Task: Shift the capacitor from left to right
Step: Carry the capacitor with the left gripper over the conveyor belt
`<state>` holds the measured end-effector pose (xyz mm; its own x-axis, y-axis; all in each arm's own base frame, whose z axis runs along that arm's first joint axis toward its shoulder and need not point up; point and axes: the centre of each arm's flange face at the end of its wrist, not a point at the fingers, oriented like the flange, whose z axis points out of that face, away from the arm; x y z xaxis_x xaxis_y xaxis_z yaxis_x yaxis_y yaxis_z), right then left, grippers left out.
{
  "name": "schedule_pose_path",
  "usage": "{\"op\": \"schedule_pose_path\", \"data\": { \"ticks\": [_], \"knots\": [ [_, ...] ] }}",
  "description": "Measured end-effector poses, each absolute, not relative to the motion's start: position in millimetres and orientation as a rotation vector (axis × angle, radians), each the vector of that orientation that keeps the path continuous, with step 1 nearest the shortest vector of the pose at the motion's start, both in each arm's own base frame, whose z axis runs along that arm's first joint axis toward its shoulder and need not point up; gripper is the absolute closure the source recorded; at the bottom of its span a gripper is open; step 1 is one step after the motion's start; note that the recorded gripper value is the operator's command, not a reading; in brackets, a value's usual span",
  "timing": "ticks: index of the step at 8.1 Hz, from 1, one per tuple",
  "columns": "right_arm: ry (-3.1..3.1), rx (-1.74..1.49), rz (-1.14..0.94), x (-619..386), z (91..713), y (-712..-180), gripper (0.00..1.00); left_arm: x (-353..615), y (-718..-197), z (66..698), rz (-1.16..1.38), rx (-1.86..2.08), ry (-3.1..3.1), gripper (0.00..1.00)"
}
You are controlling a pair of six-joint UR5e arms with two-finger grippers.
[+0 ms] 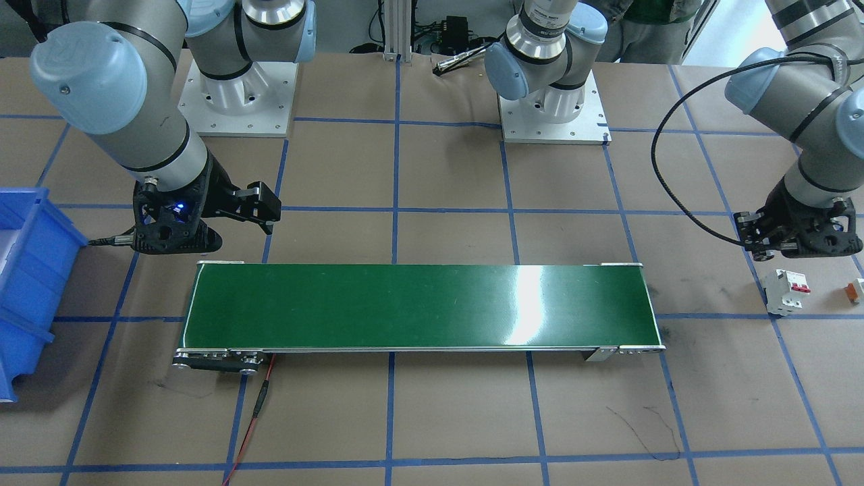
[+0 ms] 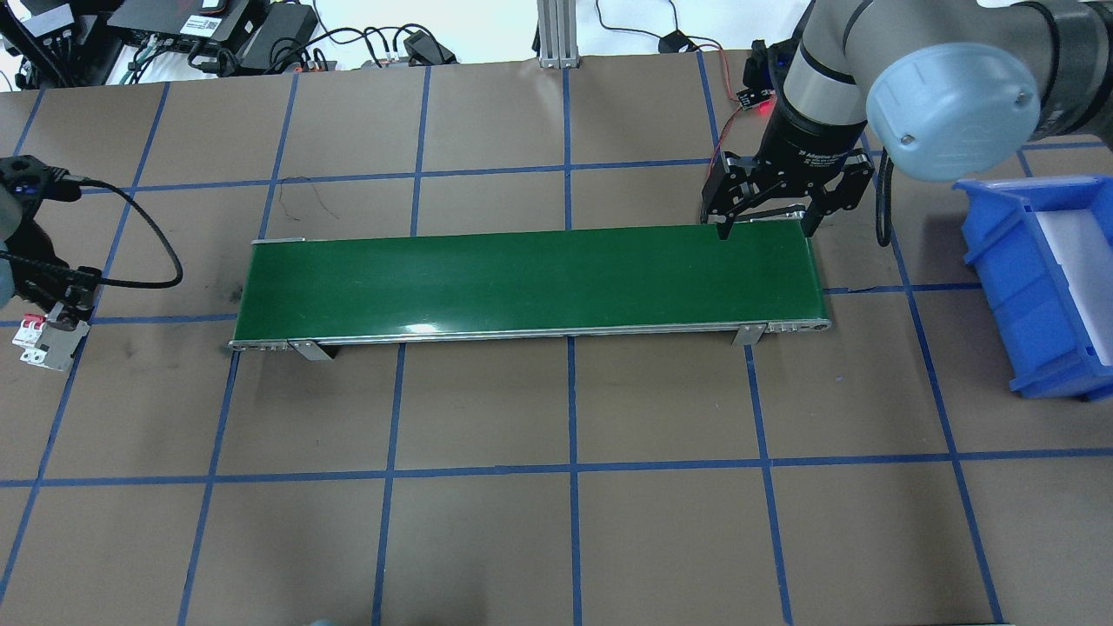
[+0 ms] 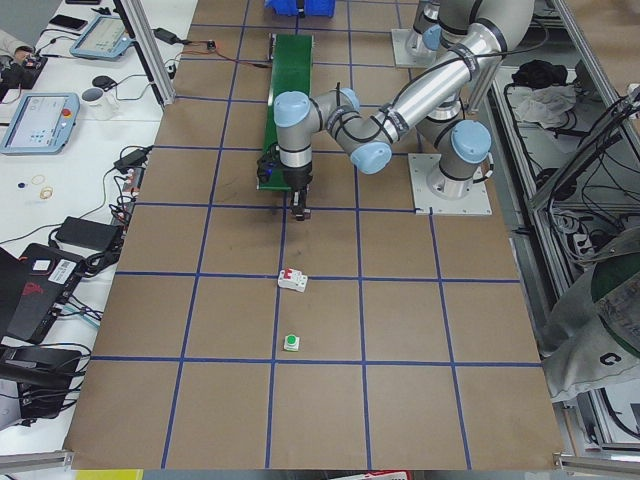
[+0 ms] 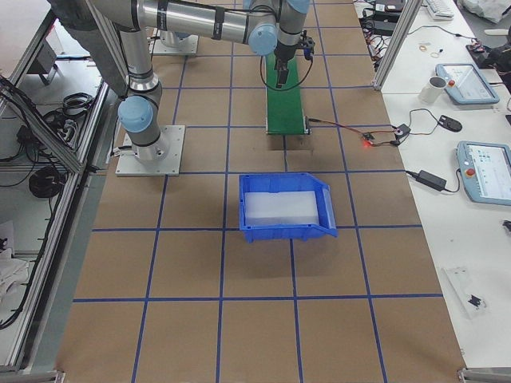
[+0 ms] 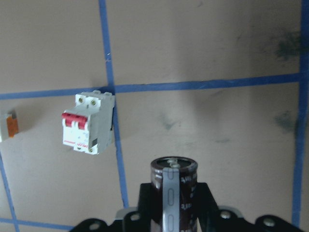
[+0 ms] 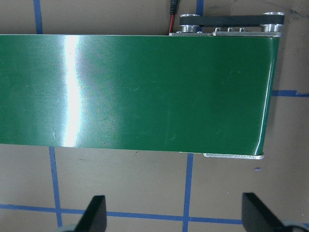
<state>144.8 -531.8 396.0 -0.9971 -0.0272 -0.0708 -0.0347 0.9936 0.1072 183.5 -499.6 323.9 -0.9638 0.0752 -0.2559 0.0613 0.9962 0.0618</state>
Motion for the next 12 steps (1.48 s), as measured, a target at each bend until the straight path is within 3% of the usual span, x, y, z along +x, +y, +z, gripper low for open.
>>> {"op": "schedule_pose_path", "data": {
  "ticks": [6,12],
  "knots": [
    [3.067,-0.047,0.167,144.5,395.9,-531.9,0.0,0.9,-535.1,316.3,-0.046,0.235,2.939,1.0],
    [3.068,-0.047,0.169,144.4,395.7,-531.7,0.0,-49.0,-540.3,285.3,-0.003,-0.203,3.143,1.0]
  ]
}}
